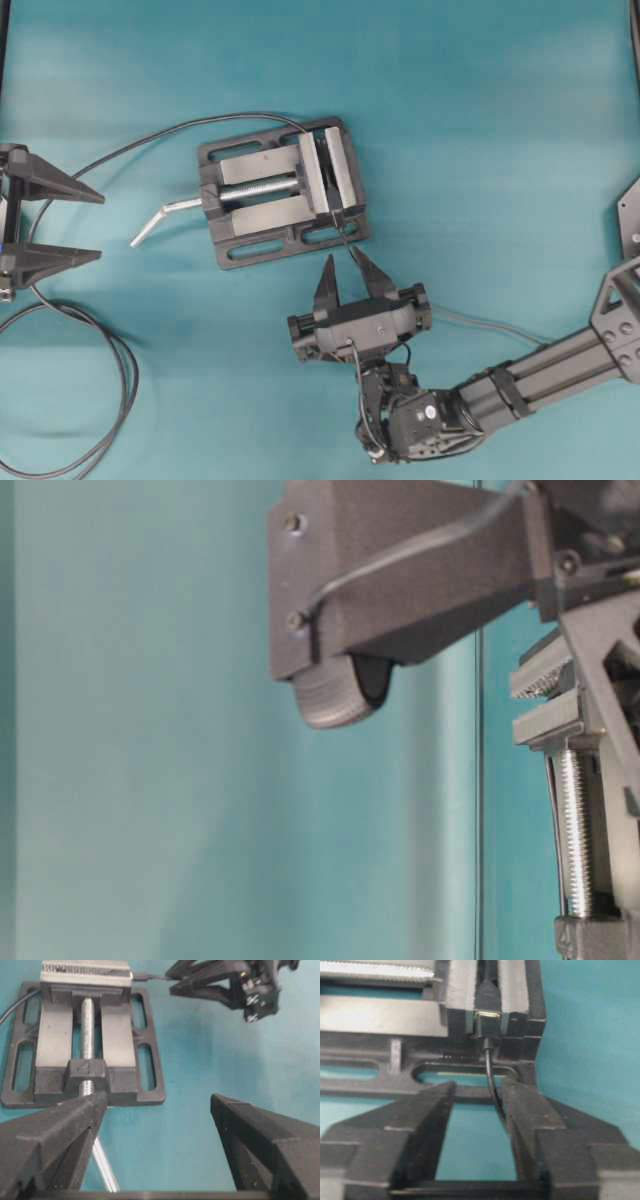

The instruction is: Insert the USB cable into the fixed female connector.

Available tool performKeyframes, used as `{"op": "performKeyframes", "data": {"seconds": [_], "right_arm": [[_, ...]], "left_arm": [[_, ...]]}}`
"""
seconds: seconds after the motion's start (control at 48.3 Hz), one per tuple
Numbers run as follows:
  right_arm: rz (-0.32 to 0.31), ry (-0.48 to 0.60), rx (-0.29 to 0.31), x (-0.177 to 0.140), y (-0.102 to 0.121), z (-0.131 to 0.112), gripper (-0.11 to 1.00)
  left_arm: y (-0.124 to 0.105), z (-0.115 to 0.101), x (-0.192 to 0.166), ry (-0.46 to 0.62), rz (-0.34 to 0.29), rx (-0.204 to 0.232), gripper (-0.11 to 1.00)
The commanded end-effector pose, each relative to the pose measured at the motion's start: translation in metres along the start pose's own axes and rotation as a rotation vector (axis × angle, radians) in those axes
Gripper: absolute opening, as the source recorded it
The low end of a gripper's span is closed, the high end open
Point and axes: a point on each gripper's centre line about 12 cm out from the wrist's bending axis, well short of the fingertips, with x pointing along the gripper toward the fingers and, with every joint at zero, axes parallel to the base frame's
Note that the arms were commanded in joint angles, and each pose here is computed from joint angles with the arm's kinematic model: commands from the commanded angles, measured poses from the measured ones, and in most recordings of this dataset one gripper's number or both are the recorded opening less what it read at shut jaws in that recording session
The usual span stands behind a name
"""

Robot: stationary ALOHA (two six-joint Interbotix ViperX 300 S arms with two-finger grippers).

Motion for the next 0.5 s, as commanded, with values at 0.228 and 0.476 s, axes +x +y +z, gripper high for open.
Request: {"op": "performKeyframes", "data": {"seconds": [0.228, 0.476], "right_arm": [[0.152, 0.107, -0.077, -0.011, -0.014, 0.023, 0.7], [0.271, 0.196, -0.145, -0.004, -0.039, 0.013, 0.71]], "left_arm": [[-0.001, 0.006, 0.0, -0.013, -0.003, 0.005, 1.0], [-0.004, 0.004, 0.0, -0.008, -0.019, 0.008, 1.0]]}}
